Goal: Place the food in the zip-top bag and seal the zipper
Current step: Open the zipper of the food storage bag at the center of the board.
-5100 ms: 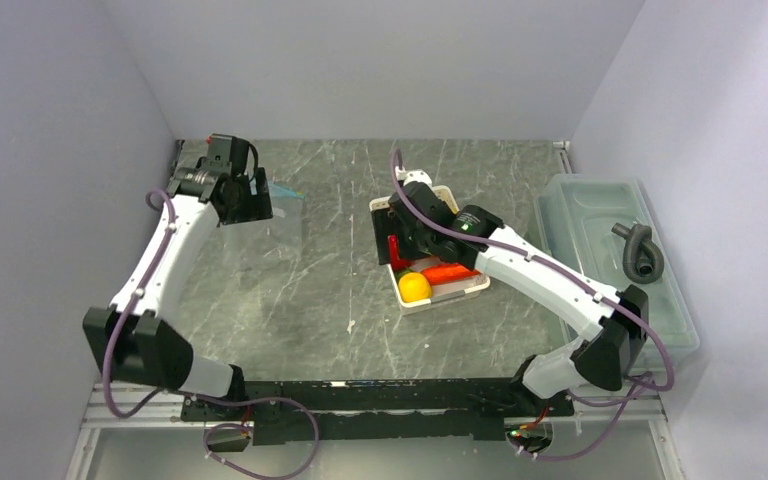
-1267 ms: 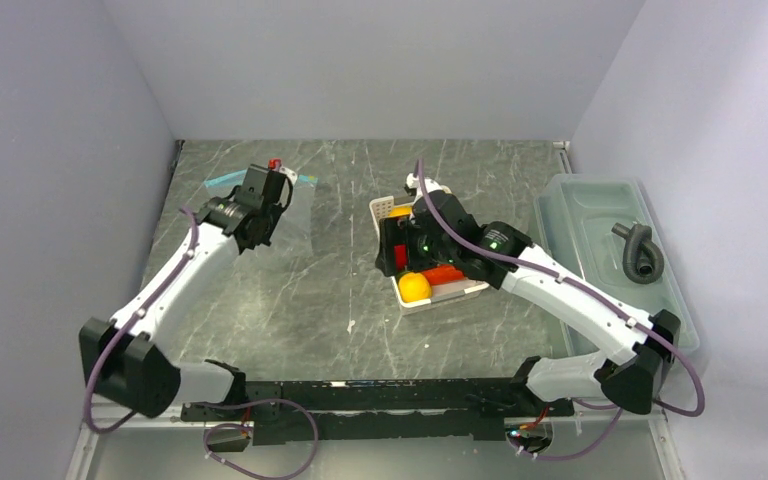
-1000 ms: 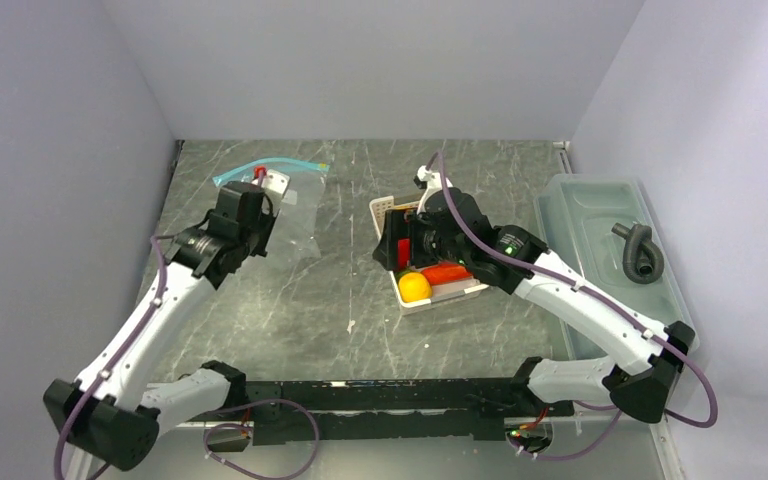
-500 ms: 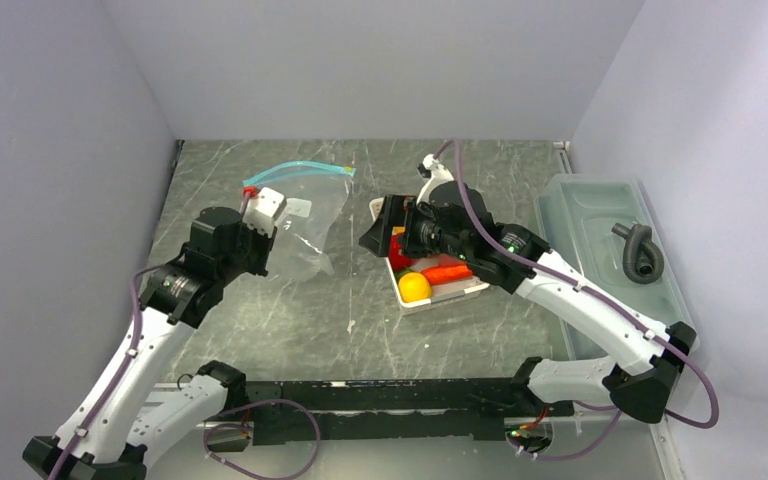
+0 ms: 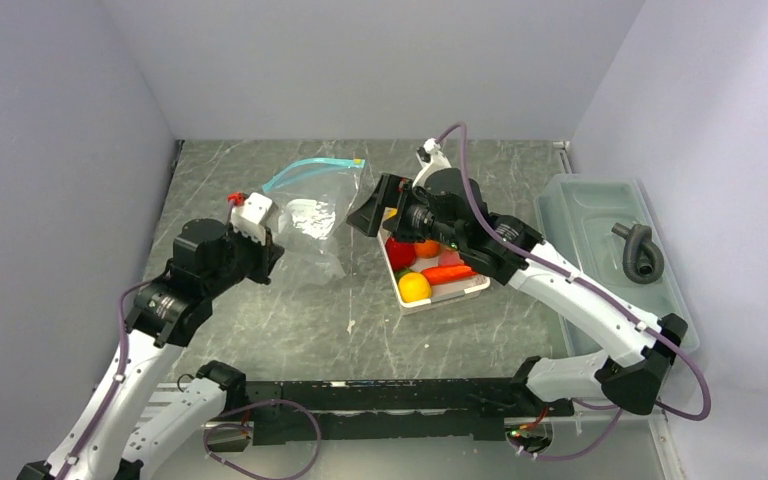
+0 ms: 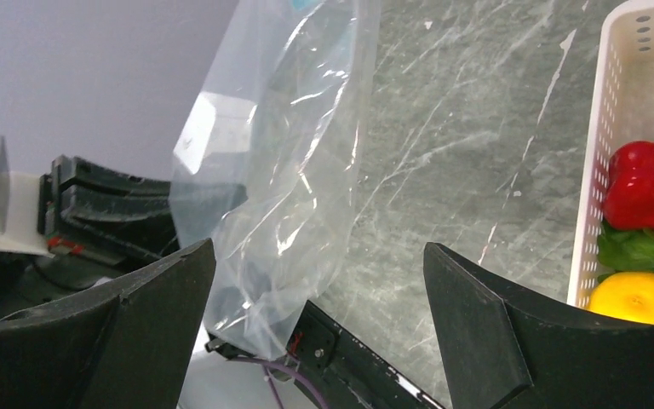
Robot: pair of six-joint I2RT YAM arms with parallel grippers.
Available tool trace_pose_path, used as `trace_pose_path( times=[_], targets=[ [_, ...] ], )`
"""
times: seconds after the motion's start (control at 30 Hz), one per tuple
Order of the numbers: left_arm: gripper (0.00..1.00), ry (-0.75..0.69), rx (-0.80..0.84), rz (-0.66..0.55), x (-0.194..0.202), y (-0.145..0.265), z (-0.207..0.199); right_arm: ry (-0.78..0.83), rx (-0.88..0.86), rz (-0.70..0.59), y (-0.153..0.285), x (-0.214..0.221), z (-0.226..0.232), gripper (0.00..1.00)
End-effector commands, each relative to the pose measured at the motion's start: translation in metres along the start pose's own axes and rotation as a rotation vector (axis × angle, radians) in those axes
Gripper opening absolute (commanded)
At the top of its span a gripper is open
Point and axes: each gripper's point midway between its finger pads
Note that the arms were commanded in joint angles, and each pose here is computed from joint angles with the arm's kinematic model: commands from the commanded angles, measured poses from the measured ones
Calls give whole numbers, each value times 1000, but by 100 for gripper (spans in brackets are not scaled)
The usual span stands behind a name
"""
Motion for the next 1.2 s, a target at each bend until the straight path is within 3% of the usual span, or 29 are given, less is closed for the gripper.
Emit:
trace_pose_path(
  times=[0.0,0.43,0.6,0.7,0.87,0.93,1.07,1.17],
  targets=[
    [0,61,81,-96,-21,5,-17,-37,-71,-90,2,-25,30,95],
    [0,108,155,-173,-33,15,-32,-69,-77,-95,-27,-35,49,89],
    [0,126,180,-198,-39,16,-36,-81,-101,-73,-37,-33,57,80],
    [0,128,182,-208,-41,16,-37,-83,-109,-62,-40,-31,60,71],
    [0,134,193,-202,-39,14,-39,-84,-112,-60,-41,-31,60,48],
    [0,136,194,-198,-38,12,-39,-82,-114,-62,-40,-31,60,36],
    [0,142,199,-189,-35,9,-40,-73,-116,-66,-38,-32,61,4],
    [0,148,205,-179,-33,6,-41,-62,-115,-64,-37,-32,61,0]
  ],
)
Point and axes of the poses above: each gripper's point midway between its finger pads, its own y axis back along the fingers, its own z axis along the line the jaws close on, x = y × z, and after that the axes turned 15 degrees about -y, right-handed
